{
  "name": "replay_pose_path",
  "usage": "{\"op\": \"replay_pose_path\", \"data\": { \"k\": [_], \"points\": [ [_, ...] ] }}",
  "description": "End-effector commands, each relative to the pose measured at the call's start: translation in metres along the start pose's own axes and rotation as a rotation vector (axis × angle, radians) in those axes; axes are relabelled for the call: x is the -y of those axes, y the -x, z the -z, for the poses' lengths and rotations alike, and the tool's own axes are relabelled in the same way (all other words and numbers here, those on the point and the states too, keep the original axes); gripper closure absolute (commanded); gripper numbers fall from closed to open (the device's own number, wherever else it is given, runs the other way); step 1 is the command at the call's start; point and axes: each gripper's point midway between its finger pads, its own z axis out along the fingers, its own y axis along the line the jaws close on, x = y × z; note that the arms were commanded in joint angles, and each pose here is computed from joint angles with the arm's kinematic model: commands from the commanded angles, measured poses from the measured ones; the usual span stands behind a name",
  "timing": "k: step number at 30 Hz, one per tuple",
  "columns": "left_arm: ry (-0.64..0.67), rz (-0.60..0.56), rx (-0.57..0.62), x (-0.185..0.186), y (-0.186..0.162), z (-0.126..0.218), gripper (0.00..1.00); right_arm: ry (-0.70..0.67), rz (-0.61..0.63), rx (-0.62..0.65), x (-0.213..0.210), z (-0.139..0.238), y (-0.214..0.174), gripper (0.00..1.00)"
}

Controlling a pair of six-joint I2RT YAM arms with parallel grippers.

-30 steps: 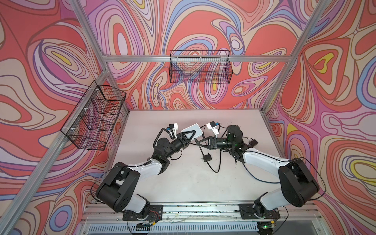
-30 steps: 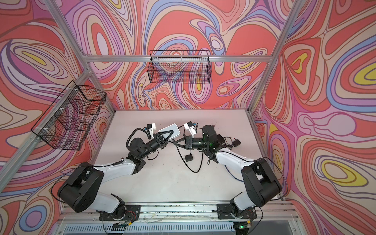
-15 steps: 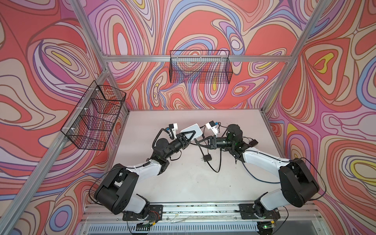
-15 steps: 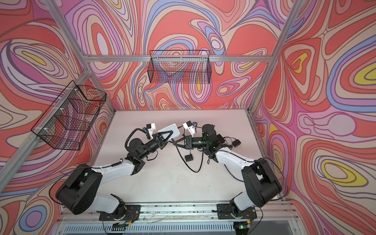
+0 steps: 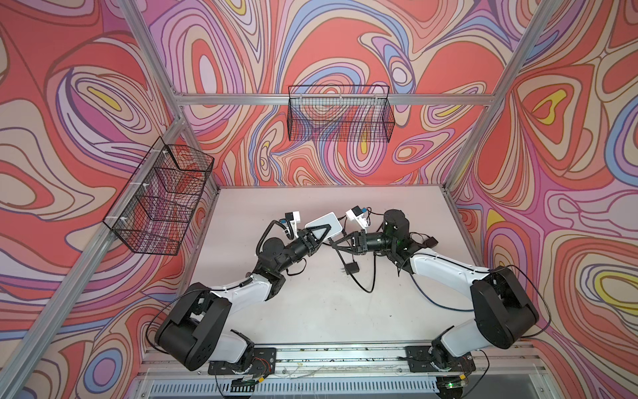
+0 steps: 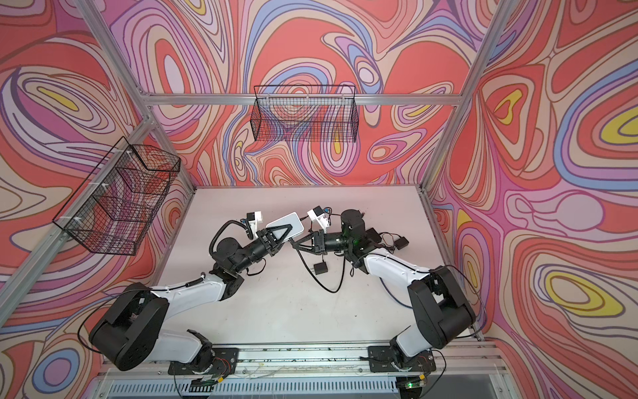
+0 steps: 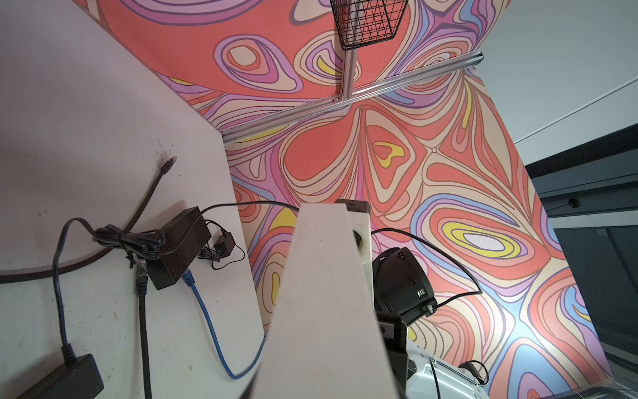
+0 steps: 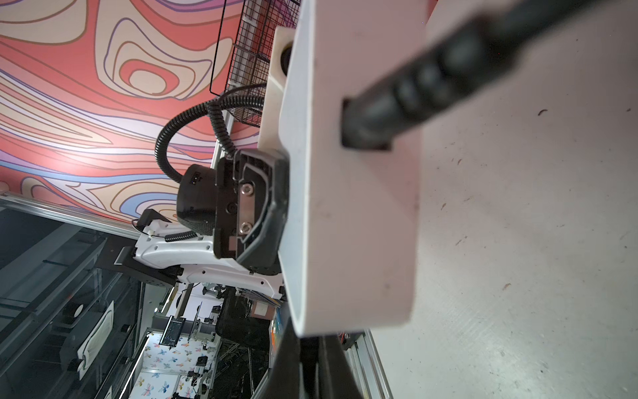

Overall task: Insert the plug into the switch port
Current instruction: 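Open the right gripper and pull it back from the plugged-in cable, then move the right gripper over a loose black ethernet cable on the table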

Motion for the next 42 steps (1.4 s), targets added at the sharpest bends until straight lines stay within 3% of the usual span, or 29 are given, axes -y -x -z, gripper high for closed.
{"op": "replay_pose_path", "data": {
  "k": [1,4,15,20,29,34,38,42],
  "points": [
    [0.090,0.086,-0.421,-0.033,-0.103,0.010,0.96,-0.021,0.260,0.279,-0.042,0.014,0.082,1.00],
    [0.138,0.094,-0.363,-0.046,-0.087,0.008,0.96,-0.086,0.231,0.236,-0.024,0.013,0.070,0.89],
    [0.219,0.001,-0.216,-0.049,-0.006,-0.005,0.96,-0.344,0.109,0.086,0.050,0.039,-0.020,0.67],
    [0.224,0.000,-0.197,-0.051,0.007,-0.003,0.96,-0.418,0.125,0.082,0.048,0.057,-0.043,0.64],
    [0.270,0.031,-0.175,-0.052,-0.008,0.034,0.96,-0.814,0.212,0.157,0.081,0.099,0.006,0.63],
    [0.353,0.013,-0.147,-0.056,-0.020,0.067,0.96,-0.991,0.243,0.052,0.134,0.097,0.040,0.63],
    [0.391,0.000,-0.124,-0.055,-0.022,0.087,0.95,-1.041,0.272,-0.082,0.182,0.076,0.060,0.65],
    [0.402,0.015,-0.092,-0.055,-0.020,0.103,0.95,-1.008,0.289,-0.141,0.210,0.046,0.073,0.64]
  ]
}}
